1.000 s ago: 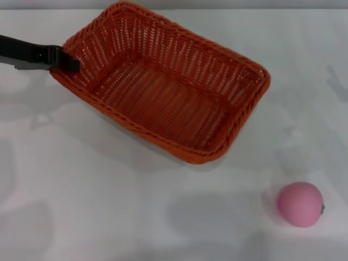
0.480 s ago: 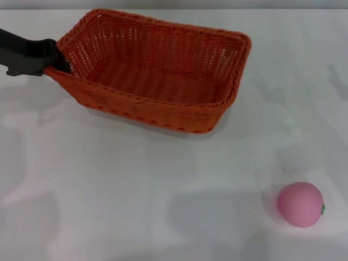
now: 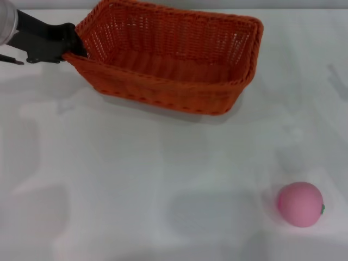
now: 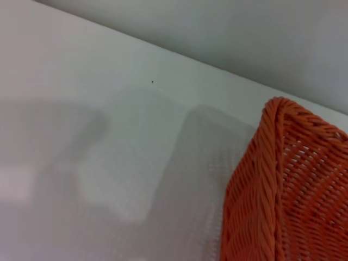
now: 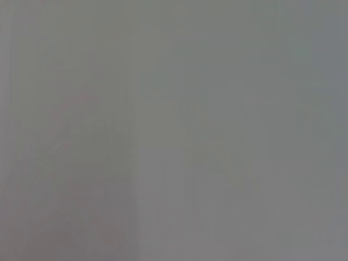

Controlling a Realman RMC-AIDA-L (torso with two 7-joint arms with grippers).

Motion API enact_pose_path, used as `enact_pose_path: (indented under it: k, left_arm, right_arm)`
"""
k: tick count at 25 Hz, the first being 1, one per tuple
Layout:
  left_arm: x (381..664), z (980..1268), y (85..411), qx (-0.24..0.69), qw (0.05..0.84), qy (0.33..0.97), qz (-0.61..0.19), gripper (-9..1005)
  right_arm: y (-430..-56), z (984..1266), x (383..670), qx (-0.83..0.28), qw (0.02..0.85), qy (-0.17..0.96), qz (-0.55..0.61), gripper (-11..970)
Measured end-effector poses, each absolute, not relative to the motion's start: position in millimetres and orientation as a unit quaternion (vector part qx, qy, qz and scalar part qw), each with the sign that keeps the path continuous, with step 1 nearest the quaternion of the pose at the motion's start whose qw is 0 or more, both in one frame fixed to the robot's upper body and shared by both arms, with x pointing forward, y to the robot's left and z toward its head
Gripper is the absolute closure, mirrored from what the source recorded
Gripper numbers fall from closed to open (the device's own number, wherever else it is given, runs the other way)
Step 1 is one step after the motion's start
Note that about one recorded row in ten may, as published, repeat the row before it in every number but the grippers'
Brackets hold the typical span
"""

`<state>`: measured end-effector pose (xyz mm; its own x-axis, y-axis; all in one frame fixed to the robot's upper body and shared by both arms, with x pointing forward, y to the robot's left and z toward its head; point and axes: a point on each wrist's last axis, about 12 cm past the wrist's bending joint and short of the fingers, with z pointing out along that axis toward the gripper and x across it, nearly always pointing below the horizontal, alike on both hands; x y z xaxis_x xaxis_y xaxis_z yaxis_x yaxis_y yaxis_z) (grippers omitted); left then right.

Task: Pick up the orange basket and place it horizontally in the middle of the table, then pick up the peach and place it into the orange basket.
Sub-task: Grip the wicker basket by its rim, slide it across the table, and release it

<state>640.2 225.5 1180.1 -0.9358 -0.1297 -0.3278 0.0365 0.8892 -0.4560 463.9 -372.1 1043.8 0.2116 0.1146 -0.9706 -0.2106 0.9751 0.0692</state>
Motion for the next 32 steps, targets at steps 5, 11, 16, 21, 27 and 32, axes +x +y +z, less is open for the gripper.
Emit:
enact_pose_path:
  k: [5, 11, 16, 21, 27, 32]
  left_arm:
    - [640, 1171, 223, -0.045, 0.168, 0.953, -0.248, 830]
    - [640, 1164, 220, -0.055, 0.160, 0.953, -0.252, 829]
    - [640, 1158, 222, -0.062, 0.157, 0.952, -0.256, 829]
    - [638, 1152, 222, -0.066, 0.147, 0.952, -0.259, 829]
    - [638, 1153, 221, -0.053, 0.146, 0.953, -0.259, 830]
    - [638, 1151, 220, -0.051, 0.139, 0.954, -0.261, 829]
  right_arm:
    - [-373, 1045, 465, -0.043, 0.779, 0.617, 0.103, 152]
    - [-374, 1046, 465, -0.046, 0.780, 0.616, 0.101, 154]
    - [-375, 1046, 465, -0.046, 0.780, 0.616, 0.100, 155]
    - [-375, 1046, 465, -0.046, 0.779, 0.617, 0.100, 156]
    - [-373, 1045, 463, -0.047, 0.778, 0.618, 0.103, 158]
    - [-373, 1044, 461, -0.045, 0.777, 0.619, 0.104, 159]
